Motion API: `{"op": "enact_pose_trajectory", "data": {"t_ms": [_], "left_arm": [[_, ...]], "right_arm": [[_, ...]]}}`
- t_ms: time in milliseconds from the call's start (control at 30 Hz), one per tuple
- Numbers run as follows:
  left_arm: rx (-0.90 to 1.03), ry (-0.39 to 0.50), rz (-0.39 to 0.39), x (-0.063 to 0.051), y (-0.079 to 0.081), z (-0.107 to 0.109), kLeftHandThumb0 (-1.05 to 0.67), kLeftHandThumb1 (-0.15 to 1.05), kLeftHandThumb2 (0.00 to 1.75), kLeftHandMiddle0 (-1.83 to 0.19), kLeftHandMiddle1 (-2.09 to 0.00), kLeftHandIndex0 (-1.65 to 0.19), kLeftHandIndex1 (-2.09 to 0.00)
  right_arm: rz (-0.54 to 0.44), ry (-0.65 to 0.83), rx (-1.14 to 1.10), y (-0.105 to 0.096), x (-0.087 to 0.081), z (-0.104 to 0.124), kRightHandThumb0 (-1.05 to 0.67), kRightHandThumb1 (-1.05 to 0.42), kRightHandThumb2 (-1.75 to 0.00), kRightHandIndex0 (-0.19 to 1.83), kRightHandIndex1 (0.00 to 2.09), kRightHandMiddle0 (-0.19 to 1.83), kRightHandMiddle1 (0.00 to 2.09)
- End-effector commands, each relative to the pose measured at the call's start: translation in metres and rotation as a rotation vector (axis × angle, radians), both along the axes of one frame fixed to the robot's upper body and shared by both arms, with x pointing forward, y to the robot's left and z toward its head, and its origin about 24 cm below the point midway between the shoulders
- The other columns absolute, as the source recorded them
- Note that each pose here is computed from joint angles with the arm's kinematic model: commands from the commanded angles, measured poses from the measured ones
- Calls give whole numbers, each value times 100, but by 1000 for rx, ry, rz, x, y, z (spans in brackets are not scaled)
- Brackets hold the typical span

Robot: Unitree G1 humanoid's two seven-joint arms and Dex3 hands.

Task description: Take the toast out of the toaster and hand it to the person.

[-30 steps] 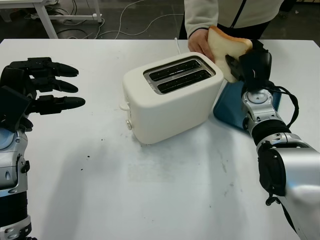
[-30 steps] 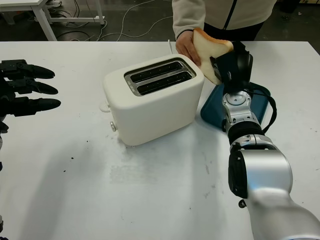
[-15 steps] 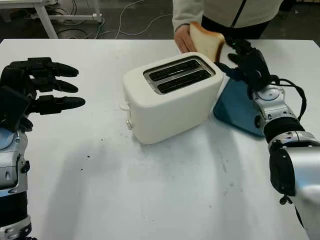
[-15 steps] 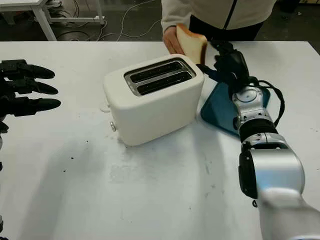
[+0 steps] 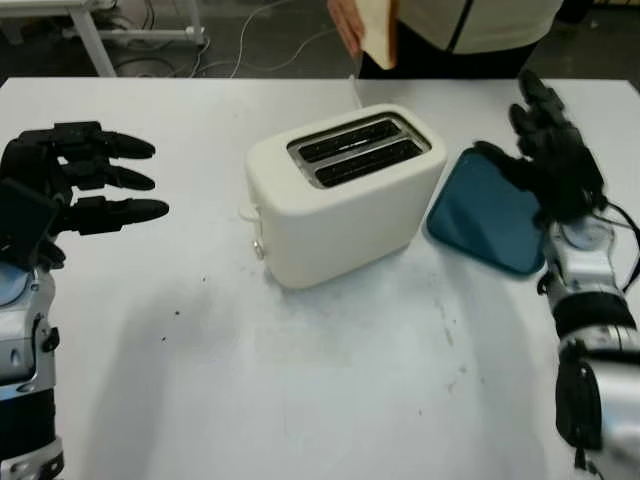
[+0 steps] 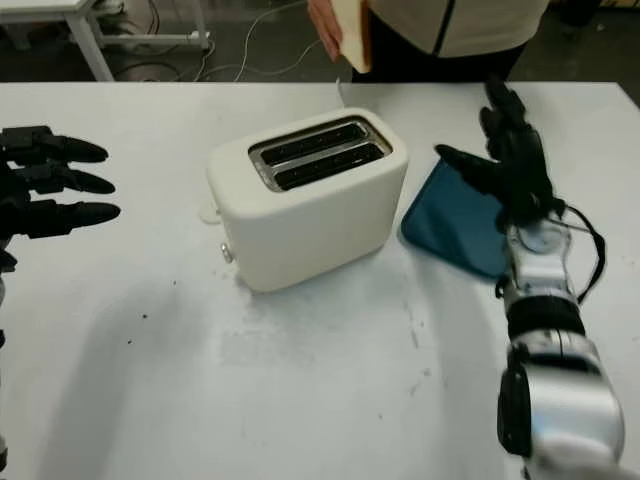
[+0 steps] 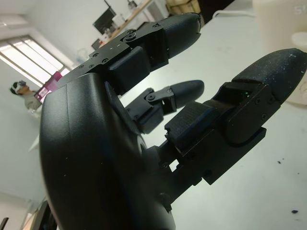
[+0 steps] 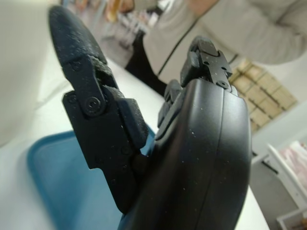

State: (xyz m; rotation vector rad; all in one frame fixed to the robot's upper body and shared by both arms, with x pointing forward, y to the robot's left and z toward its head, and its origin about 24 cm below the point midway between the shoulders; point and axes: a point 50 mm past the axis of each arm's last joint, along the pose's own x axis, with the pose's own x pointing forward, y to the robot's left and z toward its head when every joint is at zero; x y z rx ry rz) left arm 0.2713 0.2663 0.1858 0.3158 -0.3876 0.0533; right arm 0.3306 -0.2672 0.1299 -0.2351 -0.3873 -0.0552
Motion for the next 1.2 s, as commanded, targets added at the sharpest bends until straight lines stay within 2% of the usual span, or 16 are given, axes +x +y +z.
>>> {"op": "enact_pose_trajectory", "data": {"t_ms": [0,133,233,300,400,467,600,733,933,1000,1167], "left_arm": [[-30,10,6,-4,0,-4,-97,32,0,-115,-58,-112,-43],[-48,31,12,-8,-4,-12,-98,32,0,-109,-65,-108,-47],[-78,52,11,-12,-8,-19,-93,30,0,-101,-76,-101,-56],[-85,61,8,-14,-12,-25,-93,31,0,-94,-84,-95,-65],[-107,74,7,-18,-18,-32,-103,36,1,-81,-96,-82,-79],[-120,86,1,-20,-23,-39,-104,39,0,-65,-112,-66,-96],[-139,106,-16,-23,-34,-49,-105,38,0,-46,-129,-43,-119],[-142,139,-29,-24,-44,-60,-100,38,1,-21,-148,-17,-141],[-203,217,-66,-24,-60,-83,-98,39,0,-9,-154,-7,-145],[-211,213,-71,-24,-65,-89,-95,38,0,-10,-157,-6,-149],[-189,218,-71,-22,-71,-102,-104,44,1,-21,-149,-14,-146]], "right_arm": [[28,-34,49,11,-21,-8,-80,-80,-1,13,15,18,8],[68,-24,90,32,-51,-21,-79,-82,-1,16,17,22,9],[107,-20,93,49,-70,-27,-80,-83,-1,16,17,23,8],[141,-14,108,58,-78,-31,-80,-84,-1,16,16,24,7],[186,22,135,70,-87,-39,-79,-84,-1,16,15,24,6],[215,55,153,78,-94,-45,-79,-85,-1,15,14,23,5],[217,101,205,93,-106,-53,-77,-85,0,18,14,26,5],[208,124,242,101,-113,-59,-72,-86,-1,22,16,30,6],[187,153,278,108,-120,-67,-67,-88,-1,26,16,34,6],[167,155,271,110,-120,-70,-66,-88,-1,29,17,35,6],[119,162,269,112,-117,-76,-65,-89,0,32,17,38,5]]}}
